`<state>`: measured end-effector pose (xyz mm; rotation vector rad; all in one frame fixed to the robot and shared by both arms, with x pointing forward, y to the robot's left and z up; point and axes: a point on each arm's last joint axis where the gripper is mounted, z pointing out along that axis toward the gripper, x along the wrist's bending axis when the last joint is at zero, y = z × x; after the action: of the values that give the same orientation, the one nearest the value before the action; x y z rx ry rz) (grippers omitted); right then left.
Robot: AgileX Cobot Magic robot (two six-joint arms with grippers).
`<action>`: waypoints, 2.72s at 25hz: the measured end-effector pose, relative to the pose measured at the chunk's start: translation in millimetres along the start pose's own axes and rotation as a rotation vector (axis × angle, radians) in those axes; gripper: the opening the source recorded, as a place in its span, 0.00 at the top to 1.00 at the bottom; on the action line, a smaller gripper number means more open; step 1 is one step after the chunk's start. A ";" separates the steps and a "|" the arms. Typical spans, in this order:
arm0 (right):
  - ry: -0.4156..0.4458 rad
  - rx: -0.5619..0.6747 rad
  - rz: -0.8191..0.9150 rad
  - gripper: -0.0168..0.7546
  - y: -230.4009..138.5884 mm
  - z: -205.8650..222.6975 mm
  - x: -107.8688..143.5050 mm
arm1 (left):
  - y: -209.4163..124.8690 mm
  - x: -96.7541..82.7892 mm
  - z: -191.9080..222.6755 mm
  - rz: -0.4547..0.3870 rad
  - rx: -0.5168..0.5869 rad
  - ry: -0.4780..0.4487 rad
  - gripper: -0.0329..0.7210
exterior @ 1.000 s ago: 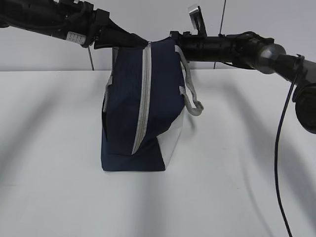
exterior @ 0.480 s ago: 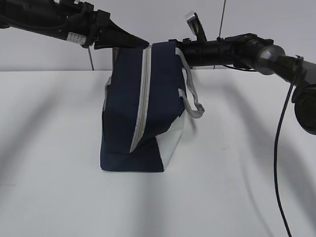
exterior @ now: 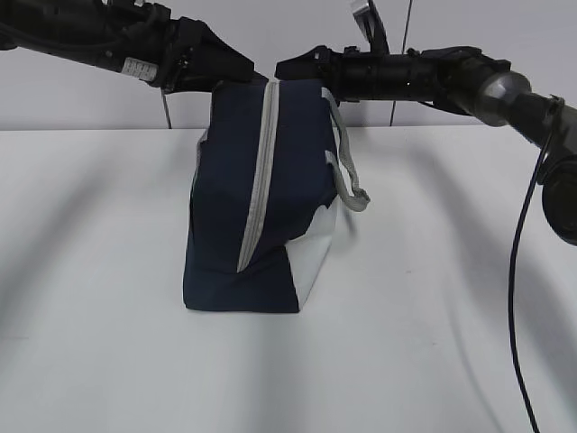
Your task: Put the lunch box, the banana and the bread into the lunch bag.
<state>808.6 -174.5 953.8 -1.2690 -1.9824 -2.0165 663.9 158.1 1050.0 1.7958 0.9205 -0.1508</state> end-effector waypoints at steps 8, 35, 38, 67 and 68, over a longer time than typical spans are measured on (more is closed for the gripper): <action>-0.062 0.012 -0.132 0.30 34.0 -8.9 20.9 | 2.9 12.3 -15.3 -0.107 -0.022 0.072 0.25; -0.233 0.100 -0.054 0.33 40.0 -107.2 143.6 | -1.3 -38.3 -90.8 -0.171 0.325 0.415 0.33; -0.301 0.085 -0.076 0.33 31.9 -120.9 151.2 | -4.1 -42.2 -93.0 -0.195 0.360 0.404 0.35; -0.570 0.102 -0.373 0.33 -58.2 -96.5 235.8 | -160.7 -163.5 -188.4 -0.127 0.245 0.604 0.38; -0.582 0.110 -0.384 0.33 -61.2 -97.1 234.3 | -165.8 -165.9 -189.8 -0.126 0.234 0.606 0.38</action>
<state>570.3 -129.6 1049.9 -1.7053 -2.7336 -1.7634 381.7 256.9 1091.0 2.0413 1.4937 0.2317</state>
